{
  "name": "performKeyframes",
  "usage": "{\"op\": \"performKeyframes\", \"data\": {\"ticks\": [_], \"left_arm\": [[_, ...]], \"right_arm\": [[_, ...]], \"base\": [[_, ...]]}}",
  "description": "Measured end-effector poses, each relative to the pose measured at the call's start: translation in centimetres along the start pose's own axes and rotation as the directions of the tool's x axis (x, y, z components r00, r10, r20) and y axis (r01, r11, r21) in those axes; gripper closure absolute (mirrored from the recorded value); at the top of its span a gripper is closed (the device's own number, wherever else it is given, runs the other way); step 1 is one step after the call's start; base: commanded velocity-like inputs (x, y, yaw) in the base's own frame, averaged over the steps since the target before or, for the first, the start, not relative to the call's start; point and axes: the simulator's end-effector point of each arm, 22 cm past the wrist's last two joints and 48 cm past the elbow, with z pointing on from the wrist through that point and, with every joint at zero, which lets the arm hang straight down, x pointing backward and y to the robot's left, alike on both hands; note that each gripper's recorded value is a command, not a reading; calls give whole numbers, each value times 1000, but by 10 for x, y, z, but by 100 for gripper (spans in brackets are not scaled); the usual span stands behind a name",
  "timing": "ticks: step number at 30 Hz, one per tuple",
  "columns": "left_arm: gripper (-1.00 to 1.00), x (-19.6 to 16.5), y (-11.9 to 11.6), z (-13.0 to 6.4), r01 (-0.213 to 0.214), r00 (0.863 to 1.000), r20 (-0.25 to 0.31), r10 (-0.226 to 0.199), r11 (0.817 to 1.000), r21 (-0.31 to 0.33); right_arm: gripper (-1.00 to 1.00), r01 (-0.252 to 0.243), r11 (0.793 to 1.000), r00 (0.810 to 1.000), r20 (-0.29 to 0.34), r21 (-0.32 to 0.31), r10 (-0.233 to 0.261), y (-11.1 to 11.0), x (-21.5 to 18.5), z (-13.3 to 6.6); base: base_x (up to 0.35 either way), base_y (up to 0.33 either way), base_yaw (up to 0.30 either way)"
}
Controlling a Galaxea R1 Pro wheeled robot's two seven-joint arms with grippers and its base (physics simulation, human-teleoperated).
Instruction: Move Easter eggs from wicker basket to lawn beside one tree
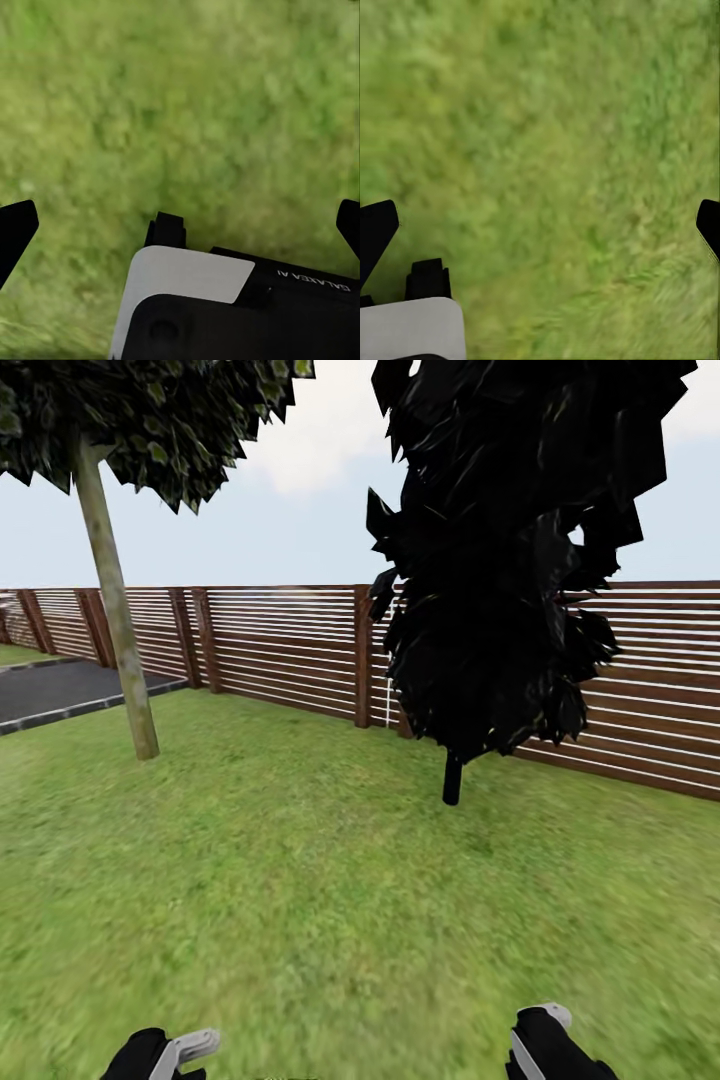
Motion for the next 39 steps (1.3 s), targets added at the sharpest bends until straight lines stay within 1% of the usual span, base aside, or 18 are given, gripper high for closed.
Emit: {"op": "performKeyframes", "data": {"ticks": [39], "left_arm": [[-100,0,-2,0,1,1000,1,-1,1000,6]], "right_arm": [[-100,-2,1000,1000,-1,-1,2,0,0,0]], "base": [[0,0,298]]}}
